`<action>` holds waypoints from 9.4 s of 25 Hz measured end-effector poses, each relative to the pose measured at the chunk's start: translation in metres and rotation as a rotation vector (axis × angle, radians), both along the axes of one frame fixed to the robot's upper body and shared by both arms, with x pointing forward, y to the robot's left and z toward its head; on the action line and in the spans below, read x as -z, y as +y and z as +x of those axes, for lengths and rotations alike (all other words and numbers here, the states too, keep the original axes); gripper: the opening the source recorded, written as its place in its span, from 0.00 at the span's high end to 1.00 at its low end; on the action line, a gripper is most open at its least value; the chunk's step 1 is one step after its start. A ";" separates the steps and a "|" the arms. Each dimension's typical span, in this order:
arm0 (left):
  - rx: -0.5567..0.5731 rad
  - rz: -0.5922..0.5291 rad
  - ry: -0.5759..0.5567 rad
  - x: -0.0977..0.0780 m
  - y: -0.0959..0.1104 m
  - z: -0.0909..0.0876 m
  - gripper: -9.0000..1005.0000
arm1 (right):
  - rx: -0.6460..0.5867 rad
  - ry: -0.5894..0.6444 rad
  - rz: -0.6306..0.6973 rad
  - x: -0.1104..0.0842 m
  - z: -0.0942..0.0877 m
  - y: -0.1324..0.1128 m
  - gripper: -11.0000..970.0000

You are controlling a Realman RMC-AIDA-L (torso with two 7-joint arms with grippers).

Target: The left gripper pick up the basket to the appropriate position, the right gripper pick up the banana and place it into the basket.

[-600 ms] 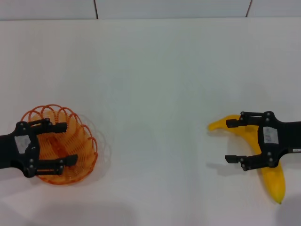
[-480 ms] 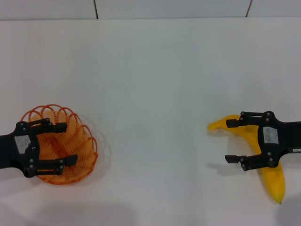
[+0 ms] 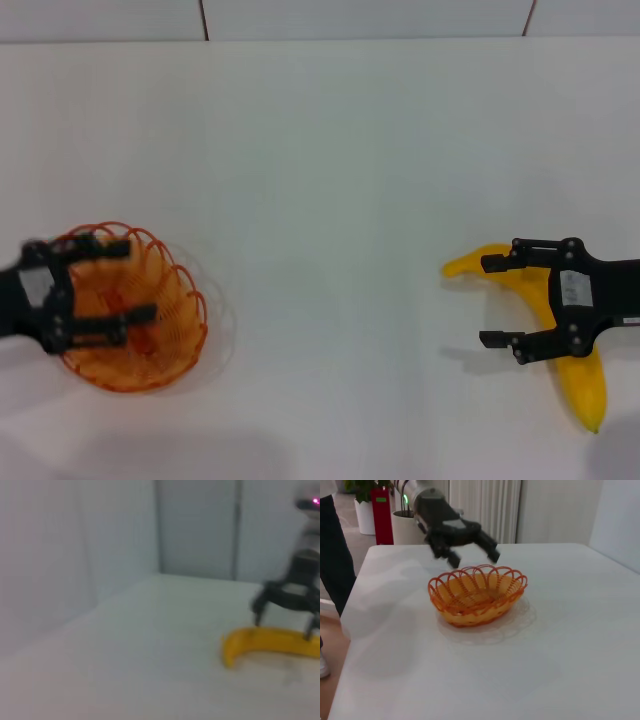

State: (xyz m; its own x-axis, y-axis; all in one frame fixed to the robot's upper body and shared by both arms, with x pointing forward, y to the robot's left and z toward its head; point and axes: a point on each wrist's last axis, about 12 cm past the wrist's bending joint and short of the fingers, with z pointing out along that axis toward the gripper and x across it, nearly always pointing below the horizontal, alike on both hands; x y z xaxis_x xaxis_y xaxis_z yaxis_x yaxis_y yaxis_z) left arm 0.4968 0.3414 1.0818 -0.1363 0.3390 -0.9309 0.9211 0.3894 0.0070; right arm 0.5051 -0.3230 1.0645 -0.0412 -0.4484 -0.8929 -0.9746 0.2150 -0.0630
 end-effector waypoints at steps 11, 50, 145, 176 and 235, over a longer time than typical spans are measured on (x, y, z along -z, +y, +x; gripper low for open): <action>-0.370 -0.282 -0.061 -0.071 0.050 0.039 0.14 | 0.002 0.001 0.001 0.000 0.000 0.000 0.11; 0.012 0.646 0.099 -0.079 -0.032 0.115 0.32 | -0.016 -0.008 0.005 -0.005 0.008 0.005 0.11; -0.155 0.362 0.415 -0.084 -0.067 0.111 0.94 | 0.007 -0.001 0.005 -0.003 0.003 -0.001 0.11; -0.209 0.322 0.655 -0.042 -0.128 0.128 0.94 | -0.009 -0.010 0.012 -0.005 0.008 0.006 0.11; 0.057 0.150 0.040 -0.031 -0.026 0.010 0.14 | 0.124 -0.014 0.090 -0.009 -0.003 -0.018 0.11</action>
